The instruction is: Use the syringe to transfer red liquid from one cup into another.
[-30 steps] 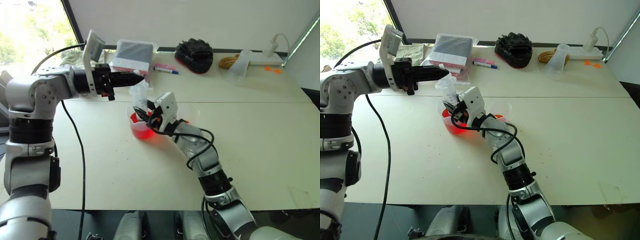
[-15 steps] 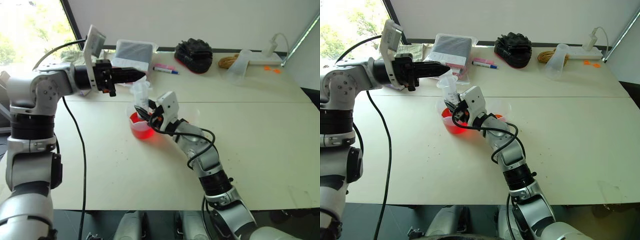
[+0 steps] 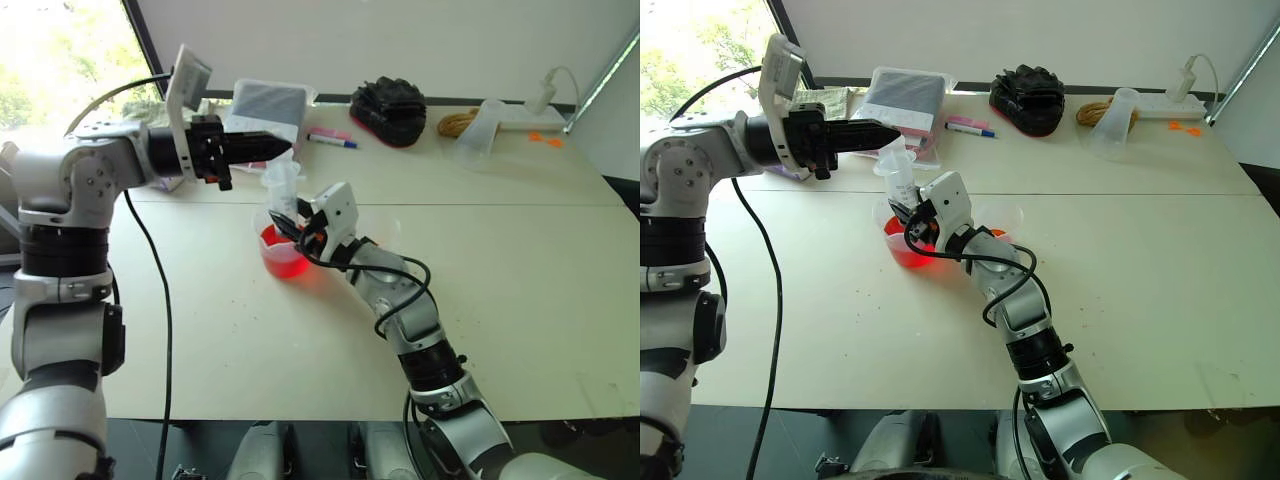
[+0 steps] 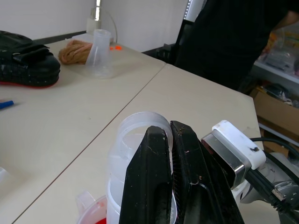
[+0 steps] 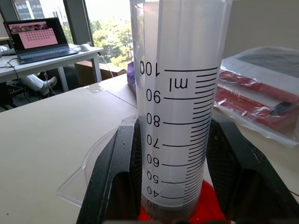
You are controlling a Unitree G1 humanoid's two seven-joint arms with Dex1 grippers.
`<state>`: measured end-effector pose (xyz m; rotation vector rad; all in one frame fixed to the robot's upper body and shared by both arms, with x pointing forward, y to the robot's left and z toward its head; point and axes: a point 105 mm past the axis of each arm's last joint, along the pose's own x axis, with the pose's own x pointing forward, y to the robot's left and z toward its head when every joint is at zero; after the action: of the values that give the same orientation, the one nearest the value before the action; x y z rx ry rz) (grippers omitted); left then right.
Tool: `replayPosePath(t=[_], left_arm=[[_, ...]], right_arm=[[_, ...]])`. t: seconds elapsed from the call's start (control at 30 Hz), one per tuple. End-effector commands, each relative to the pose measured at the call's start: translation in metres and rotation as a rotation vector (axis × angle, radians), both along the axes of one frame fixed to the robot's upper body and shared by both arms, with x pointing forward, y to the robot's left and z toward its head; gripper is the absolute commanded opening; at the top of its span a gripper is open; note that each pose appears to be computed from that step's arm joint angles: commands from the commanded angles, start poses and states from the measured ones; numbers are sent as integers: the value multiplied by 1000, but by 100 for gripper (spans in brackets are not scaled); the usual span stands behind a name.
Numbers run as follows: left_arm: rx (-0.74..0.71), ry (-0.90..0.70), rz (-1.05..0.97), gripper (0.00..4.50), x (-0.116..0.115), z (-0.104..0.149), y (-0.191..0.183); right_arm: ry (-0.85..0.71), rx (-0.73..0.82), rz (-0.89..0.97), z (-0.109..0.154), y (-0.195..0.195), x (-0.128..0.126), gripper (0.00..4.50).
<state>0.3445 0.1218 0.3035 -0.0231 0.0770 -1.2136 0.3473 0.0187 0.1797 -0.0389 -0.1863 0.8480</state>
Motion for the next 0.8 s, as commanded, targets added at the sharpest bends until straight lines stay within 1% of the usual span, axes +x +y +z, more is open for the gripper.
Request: replayPosePath(t=[0.03, 0.3, 0.5, 0.6, 0.67, 0.7, 0.73, 0.77, 0.8], left_arm=[[-59, -214, 16, 2, -11, 52, 5], [-58, -216, 18, 2, -11, 51, 5], [-8, -191, 14, 2, -12, 34, 5], [-2, -182, 14, 2, -12, 30, 7], [-4, -183, 21, 66, -12, 30, 7], [-5, -183, 23, 84, -12, 30, 7], [-5, -184, 24, 123, -12, 30, 8], [-5, -187, 21, 149, -13, 30, 8], [-3, -190, 19, 190, -13, 30, 8]], right_arm=[[52, -50, 36, -19, 6, -4, 134], [51, -54, 37, -18, 6, -3, 134], [42, -51, 33, -14, 5, -2, 134], [36, -48, 32, -11, 4, -1, 134], [33, -49, 33, -9, 3, -1, 134], [31, -50, 34, -9, 3, -1, 134], [29, -50, 35, -9, 3, -1, 134], [28, -50, 35, -8, 3, 0, 134], [27, -50, 35, -7, 3, 0, 134]])
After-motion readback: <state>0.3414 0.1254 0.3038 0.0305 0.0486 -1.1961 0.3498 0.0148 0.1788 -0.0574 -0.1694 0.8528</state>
